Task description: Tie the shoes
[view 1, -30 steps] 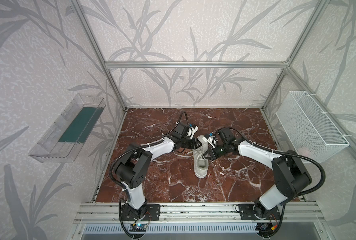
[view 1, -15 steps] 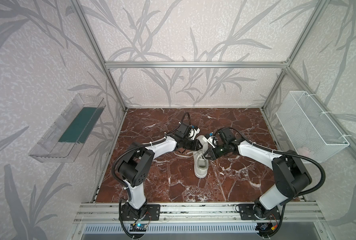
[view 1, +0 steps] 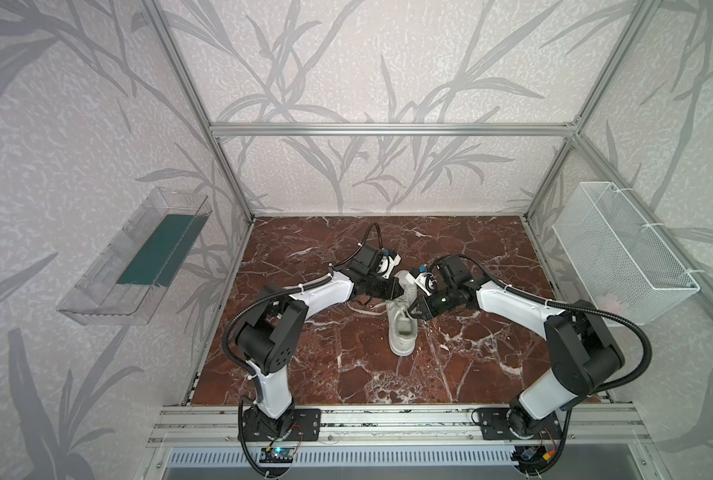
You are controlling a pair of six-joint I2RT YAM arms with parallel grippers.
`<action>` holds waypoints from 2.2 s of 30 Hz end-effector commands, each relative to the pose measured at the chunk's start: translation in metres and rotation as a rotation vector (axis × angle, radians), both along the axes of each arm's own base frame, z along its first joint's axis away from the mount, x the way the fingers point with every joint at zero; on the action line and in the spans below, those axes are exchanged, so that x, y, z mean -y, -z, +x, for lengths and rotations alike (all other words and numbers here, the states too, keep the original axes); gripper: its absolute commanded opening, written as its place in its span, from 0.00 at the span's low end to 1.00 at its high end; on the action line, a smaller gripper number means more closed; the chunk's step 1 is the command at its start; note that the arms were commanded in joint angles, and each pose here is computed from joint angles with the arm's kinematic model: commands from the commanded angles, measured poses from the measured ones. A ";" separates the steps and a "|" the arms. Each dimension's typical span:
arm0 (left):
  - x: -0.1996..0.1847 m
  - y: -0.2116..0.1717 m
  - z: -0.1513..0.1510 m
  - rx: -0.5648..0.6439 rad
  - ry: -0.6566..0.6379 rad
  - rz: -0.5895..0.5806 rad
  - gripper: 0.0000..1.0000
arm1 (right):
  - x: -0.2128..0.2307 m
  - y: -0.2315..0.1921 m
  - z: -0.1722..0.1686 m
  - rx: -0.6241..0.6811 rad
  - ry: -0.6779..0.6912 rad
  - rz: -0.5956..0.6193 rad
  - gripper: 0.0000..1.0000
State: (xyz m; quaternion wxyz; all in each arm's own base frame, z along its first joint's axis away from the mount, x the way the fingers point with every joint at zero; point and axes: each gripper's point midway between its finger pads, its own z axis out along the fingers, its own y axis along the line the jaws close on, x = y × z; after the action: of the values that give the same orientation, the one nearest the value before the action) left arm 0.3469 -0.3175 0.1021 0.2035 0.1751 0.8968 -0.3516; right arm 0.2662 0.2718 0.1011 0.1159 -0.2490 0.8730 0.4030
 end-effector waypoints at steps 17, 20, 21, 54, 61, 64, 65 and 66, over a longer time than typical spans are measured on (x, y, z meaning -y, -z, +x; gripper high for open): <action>-0.009 -0.040 0.011 0.098 -0.078 -0.115 0.00 | 0.008 -0.015 0.005 0.035 0.047 -0.004 0.00; -0.007 -0.036 0.009 0.070 -0.063 -0.106 0.11 | 0.008 -0.015 0.005 0.033 0.047 -0.002 0.00; -0.006 -0.033 0.008 0.058 -0.054 -0.105 0.17 | 0.009 -0.014 0.006 0.032 0.049 -0.002 0.00; -0.001 -0.028 0.005 0.064 -0.038 -0.065 0.00 | 0.010 -0.012 0.004 0.026 0.047 -0.013 0.00; -0.006 -0.046 0.011 0.107 -0.075 -0.115 0.00 | 0.012 -0.020 0.006 0.041 0.057 0.000 0.00; -0.008 -0.048 0.012 0.109 -0.082 -0.122 0.00 | 0.014 -0.023 0.007 0.048 0.065 0.004 0.00; -0.008 -0.049 0.012 0.108 -0.086 -0.126 0.00 | 0.014 -0.024 0.008 0.051 0.069 0.008 0.00; -0.009 -0.049 0.013 0.110 -0.092 -0.132 0.00 | 0.015 -0.026 0.008 0.050 0.073 0.013 0.00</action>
State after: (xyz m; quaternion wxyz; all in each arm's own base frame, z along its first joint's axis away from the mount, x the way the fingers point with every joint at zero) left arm 0.3564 -0.3130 0.1370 0.2580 0.1503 0.8738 -0.3838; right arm 0.2744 0.2619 0.1179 0.1430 -0.2324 0.8756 0.3986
